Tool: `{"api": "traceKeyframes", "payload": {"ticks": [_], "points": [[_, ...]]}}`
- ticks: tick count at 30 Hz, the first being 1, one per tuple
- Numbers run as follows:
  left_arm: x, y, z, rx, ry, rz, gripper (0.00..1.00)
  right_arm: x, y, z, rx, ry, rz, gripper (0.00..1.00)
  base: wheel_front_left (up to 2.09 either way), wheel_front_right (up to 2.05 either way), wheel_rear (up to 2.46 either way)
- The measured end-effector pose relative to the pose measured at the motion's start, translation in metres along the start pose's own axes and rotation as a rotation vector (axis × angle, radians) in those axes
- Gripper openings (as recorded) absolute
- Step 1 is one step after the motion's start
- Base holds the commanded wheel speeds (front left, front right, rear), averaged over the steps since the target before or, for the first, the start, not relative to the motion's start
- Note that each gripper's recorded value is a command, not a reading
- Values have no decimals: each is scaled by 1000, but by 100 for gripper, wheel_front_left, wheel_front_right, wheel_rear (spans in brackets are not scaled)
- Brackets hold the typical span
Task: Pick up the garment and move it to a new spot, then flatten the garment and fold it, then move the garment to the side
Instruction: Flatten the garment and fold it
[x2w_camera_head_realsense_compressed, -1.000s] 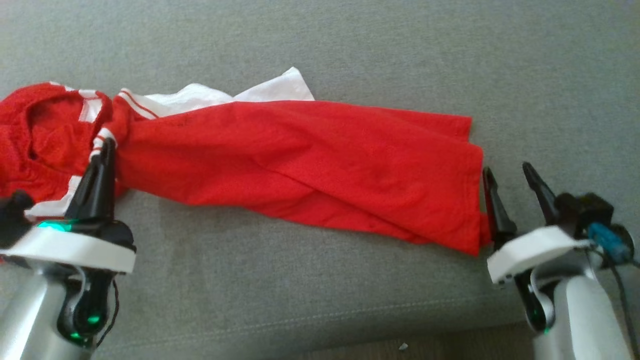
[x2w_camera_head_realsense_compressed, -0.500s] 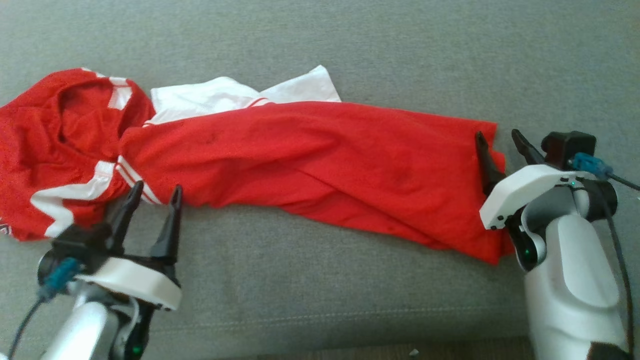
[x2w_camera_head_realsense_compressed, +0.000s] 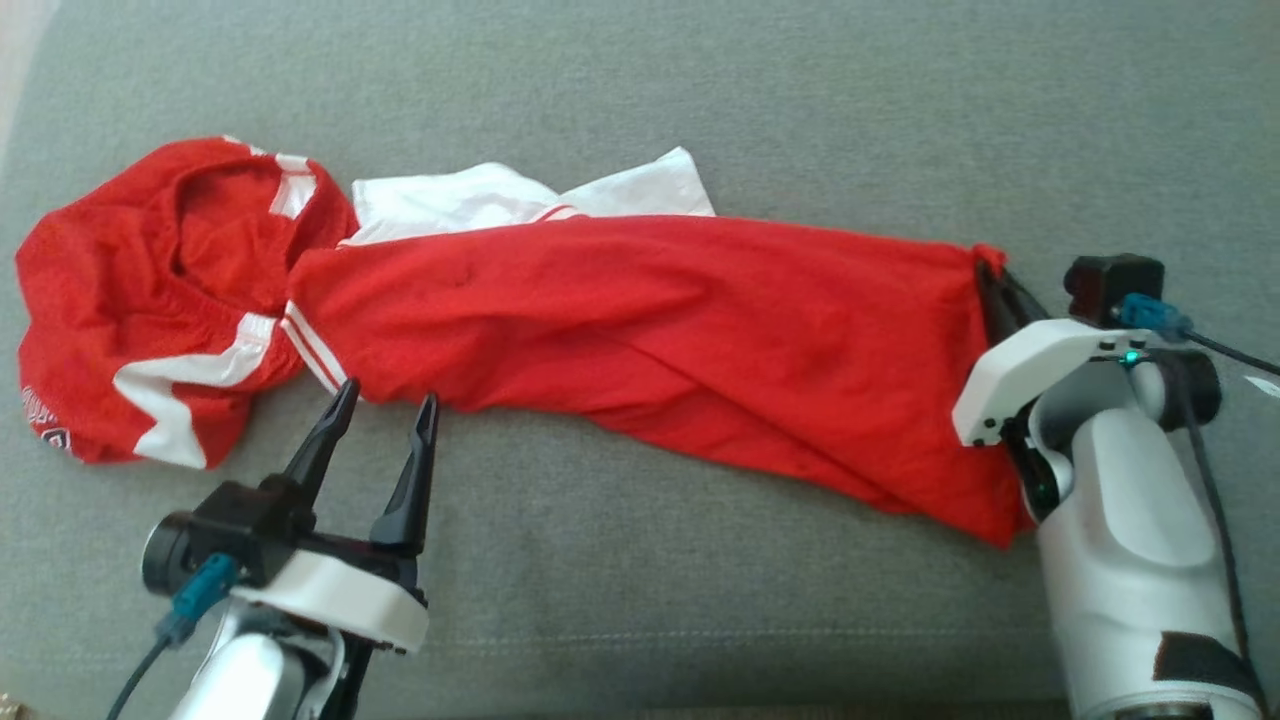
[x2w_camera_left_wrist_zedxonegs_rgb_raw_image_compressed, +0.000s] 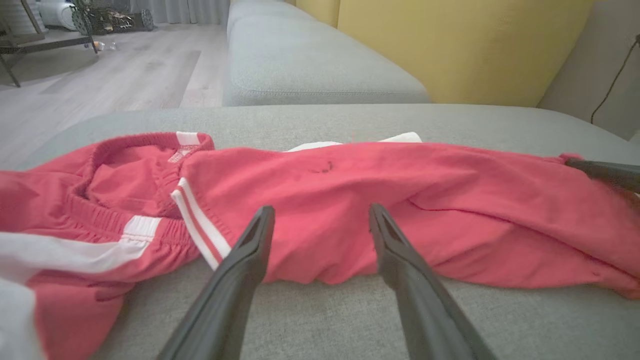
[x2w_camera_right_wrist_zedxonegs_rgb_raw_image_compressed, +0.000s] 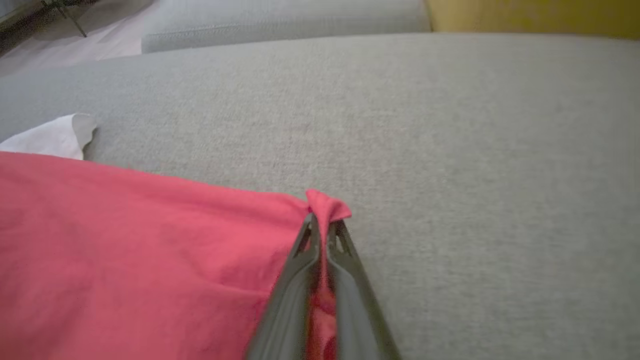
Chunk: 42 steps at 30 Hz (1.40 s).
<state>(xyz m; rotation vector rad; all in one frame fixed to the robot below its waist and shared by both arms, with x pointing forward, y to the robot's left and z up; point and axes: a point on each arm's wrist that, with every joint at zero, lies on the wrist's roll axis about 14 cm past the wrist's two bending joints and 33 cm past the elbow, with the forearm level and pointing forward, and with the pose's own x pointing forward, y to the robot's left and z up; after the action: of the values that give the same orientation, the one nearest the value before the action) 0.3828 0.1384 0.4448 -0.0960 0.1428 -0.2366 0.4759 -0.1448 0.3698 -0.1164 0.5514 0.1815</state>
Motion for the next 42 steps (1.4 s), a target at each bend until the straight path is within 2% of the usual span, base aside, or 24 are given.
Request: {"api": "traceKeyframes", "payload": {"ticks": [4,5,6,10,11,15,17,20,23,27,30,32,38,42], "points": [[1,0,4,9,-16,1,100,-6,-17,16,-24,-79,-48,0,0,0,0],[5,-1,11,11,-38,-5,100,-12,-34,36,-52,-149,-101,0,0,0,0],[5,-1,11,11,-38,-5,100,-12,-34,36,-52,-149,-101,0,0,0,0],[12,-8,18,16,-62,-32,100,-32,-75,80,-96,-300,-228,0,0,0,0],[15,-12,19,11,-68,-47,100,-45,-94,101,-124,-368,-291,0,0,0,0],[19,-18,19,5,-74,-69,100,-67,-109,124,-149,-450,-350,0,0,0,0],[21,-21,21,-3,-79,-84,100,-67,-100,109,-152,-405,-326,0,0,0,0],[31,-23,29,9,-103,-131,100,-64,-77,57,-123,-271,-255,0,0,0,0],[58,-23,54,81,-135,-212,100,-67,-62,16,-86,-167,-211,0,0,0,0],[107,-32,87,179,-95,-325,100,-64,-55,5,-70,-135,-187,0,0,0,0],[130,-57,77,196,54,-454,100,-58,-48,1,-81,-119,-165,0,0,0,0],[145,-61,68,170,156,-492,100,-54,-47,-4,-79,-106,-158,0,0,0,0],[186,-32,17,196,459,-466,100,-42,-53,-16,-49,-78,-161,0,0,0,0],[197,-23,-24,196,593,-456,100,-36,-60,-25,-43,-60,-174,0,0,0,0]]}}
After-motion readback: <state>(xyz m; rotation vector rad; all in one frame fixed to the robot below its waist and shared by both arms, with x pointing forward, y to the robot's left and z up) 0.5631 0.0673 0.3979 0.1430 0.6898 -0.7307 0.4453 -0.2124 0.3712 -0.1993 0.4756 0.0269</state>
